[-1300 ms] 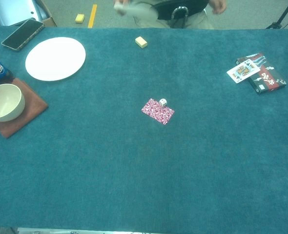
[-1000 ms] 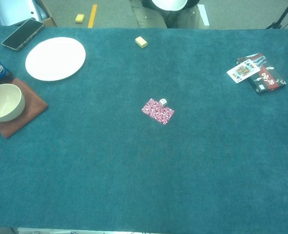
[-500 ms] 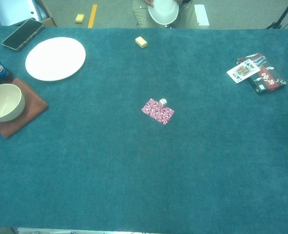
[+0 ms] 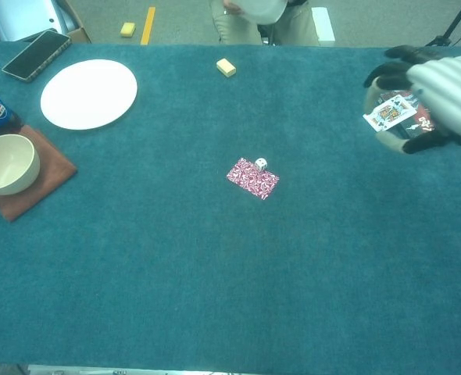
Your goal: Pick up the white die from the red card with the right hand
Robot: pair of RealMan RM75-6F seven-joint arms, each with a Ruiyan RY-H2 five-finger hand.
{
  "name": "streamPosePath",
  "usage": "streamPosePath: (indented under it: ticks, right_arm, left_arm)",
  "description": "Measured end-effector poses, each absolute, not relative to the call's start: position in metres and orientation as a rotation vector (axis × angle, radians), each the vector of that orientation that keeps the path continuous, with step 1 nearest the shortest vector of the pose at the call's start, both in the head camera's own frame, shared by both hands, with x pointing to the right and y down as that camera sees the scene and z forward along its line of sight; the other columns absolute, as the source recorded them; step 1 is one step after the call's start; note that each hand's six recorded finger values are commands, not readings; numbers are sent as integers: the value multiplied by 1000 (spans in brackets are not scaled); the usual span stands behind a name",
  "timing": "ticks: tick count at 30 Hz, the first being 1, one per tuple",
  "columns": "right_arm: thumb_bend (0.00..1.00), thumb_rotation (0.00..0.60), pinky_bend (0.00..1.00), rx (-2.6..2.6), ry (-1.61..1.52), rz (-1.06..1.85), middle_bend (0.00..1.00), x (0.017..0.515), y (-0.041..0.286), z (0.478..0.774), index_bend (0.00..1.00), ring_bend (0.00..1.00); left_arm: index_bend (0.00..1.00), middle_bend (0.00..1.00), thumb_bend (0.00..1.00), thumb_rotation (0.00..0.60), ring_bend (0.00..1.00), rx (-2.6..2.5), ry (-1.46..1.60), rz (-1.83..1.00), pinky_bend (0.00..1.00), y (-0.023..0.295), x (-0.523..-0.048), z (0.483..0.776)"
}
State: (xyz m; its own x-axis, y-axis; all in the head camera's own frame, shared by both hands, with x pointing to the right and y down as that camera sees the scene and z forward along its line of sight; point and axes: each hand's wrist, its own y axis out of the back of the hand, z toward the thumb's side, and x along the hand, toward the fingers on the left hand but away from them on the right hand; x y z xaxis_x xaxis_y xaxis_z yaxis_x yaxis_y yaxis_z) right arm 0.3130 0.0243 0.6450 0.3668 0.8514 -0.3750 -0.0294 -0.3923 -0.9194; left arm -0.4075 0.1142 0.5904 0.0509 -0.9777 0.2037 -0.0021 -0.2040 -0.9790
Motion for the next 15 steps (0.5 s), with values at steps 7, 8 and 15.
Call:
streamPosePath:
  ticks: [7,8,15]
  right_arm:
    - [260,600,98,-1718,-680,1188,271,278,13,673,440,51]
    - [260,600,98,-1725,-671,1191,271,273,11,677,440,51]
    - [260,600,98,-1745,-591,1209,273,238,0,708,440,51]
  left_arm:
    - [58,96,336,550,28,-1390,1071,-1310,72,115,-408,590]
    - [58,96,336,551,28,-1390,1071,-1312,72,115,-408,590]
    - [58,96,337,548,28,-1384,1077,-1314,72,117,-412,587]
